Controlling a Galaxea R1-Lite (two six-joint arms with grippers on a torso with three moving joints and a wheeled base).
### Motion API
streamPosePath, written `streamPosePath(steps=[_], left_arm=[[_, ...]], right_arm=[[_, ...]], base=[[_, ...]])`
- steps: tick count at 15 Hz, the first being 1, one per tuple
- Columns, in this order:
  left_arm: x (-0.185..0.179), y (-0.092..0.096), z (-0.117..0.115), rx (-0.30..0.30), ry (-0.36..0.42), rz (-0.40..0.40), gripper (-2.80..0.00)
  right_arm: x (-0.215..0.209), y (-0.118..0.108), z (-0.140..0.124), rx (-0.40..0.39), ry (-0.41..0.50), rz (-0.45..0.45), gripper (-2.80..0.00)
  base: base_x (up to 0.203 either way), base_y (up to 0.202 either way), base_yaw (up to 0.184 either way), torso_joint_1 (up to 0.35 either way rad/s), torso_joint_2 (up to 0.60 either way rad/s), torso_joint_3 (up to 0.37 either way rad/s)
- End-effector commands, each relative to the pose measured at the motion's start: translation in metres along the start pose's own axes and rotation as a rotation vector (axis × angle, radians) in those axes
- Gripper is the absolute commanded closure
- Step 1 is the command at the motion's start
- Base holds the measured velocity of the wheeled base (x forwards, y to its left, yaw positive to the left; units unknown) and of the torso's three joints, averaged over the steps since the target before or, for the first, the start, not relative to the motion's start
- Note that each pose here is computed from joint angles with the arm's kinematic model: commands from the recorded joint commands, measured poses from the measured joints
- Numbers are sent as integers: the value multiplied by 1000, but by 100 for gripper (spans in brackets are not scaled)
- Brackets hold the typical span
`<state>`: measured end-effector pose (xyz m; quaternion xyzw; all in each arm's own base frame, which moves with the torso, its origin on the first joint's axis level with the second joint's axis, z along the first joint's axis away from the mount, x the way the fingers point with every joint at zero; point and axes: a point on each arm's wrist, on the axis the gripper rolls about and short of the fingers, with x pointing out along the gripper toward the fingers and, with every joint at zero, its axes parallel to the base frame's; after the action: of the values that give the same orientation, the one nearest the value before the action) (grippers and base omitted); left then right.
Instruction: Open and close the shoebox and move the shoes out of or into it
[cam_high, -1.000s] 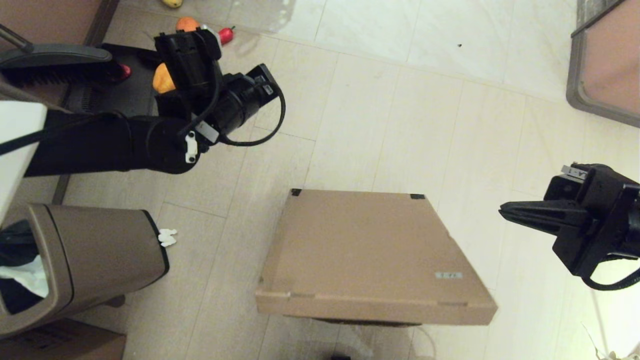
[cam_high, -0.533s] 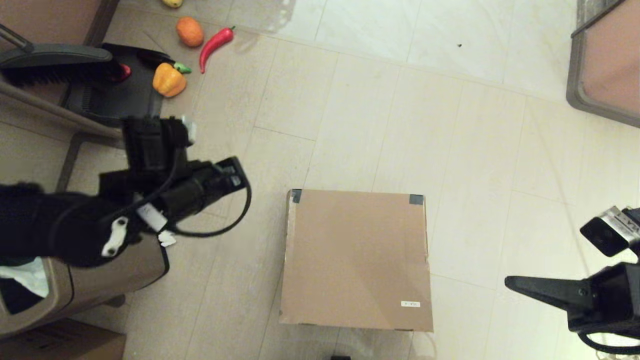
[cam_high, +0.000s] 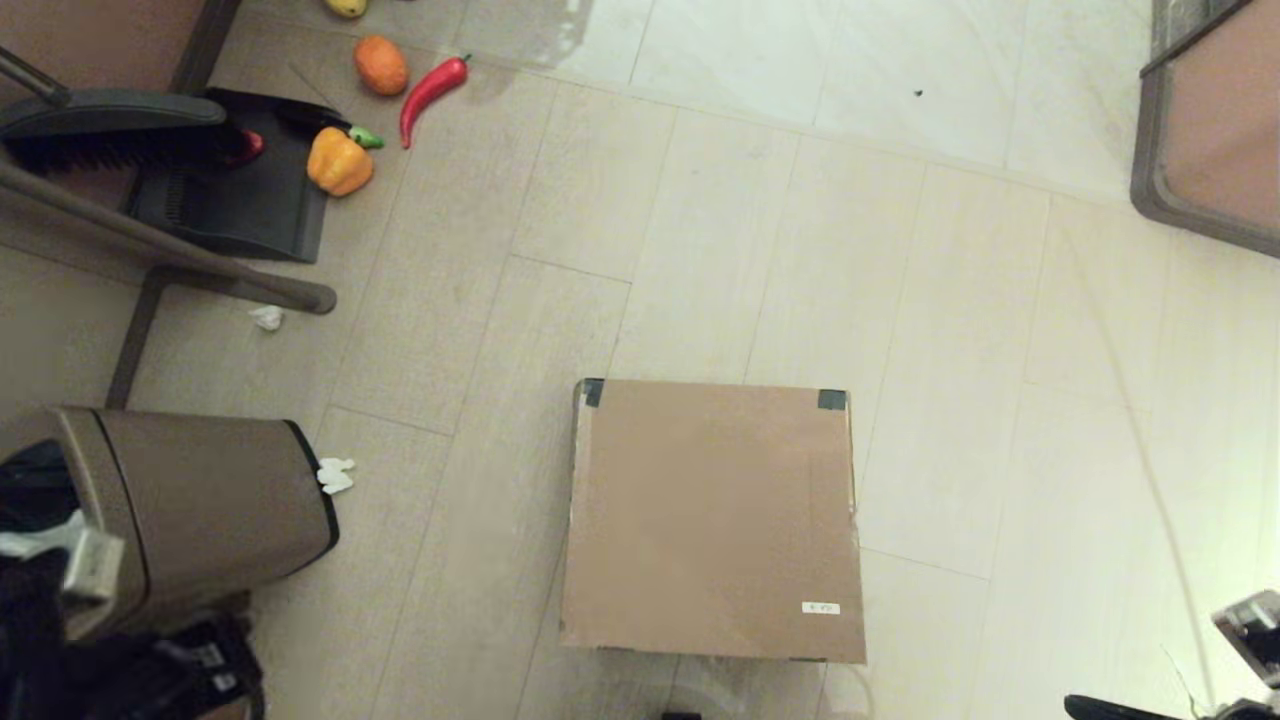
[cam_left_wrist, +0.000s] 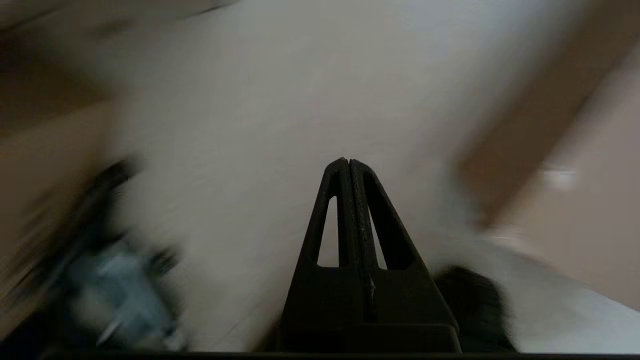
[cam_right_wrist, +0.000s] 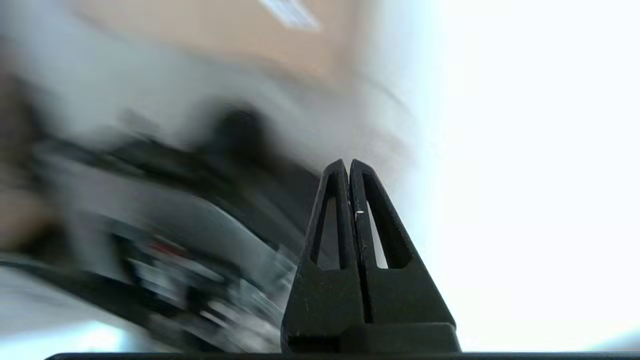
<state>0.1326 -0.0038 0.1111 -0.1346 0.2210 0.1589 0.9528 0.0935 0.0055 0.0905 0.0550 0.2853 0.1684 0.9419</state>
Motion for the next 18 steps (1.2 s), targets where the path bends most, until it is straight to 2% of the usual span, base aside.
streamPosePath(steps=[1, 3, 4, 7, 9, 10, 11, 12, 14, 15, 18], left_arm=[[-17, 27, -10, -76, -56, 117, 0], [-37, 41, -20, -119, -100, 175, 0], [-47, 44, -27, -106, -107, 163, 0], [-78, 51, -51, 17, -113, -2, 0], [-93, 56, -69, 137, -119, -132, 0], [-98, 58, -76, 192, -135, -199, 0], [-102, 60, -81, 217, -173, -253, 0], [-107, 62, -85, 219, -236, -298, 0], [-113, 66, -93, 188, -330, -362, 0], [-113, 67, -94, 169, -339, -376, 0], [-113, 67, -94, 166, -345, -362, 0]], right_arm=[[-11, 2, -11, -55, 19, -95, 0], [-24, 7, -20, -85, 7, -118, 0], [-32, 10, -25, -97, -17, -129, 0], [-52, 17, -38, -123, -95, -189, 0], [-66, 20, -50, -130, -176, -282, 0], [-71, 22, -56, -109, -223, -323, 0], [-75, 23, -61, -71, -274, -346, 0], [-79, 24, -65, -41, -334, -354, 0], [-86, 26, -74, -34, -455, -348, 0], [-88, 27, -78, -42, -501, -347, 0], [-88, 26, -78, -35, -537, -361, 0]], base=[[0, 0, 0, 0, 0, 0], [0, 0, 0, 0, 0, 0], [0, 0, 0, 0, 0, 0], [0, 0, 0, 0, 0, 0], [0, 0, 0, 0, 0, 0], [0, 0, 0, 0, 0, 0], [0, 0, 0, 0, 0, 0], [0, 0, 0, 0, 0, 0], [0, 0, 0, 0, 0, 0], [0, 0, 0, 0, 0, 0], [0, 0, 0, 0, 0, 0]])
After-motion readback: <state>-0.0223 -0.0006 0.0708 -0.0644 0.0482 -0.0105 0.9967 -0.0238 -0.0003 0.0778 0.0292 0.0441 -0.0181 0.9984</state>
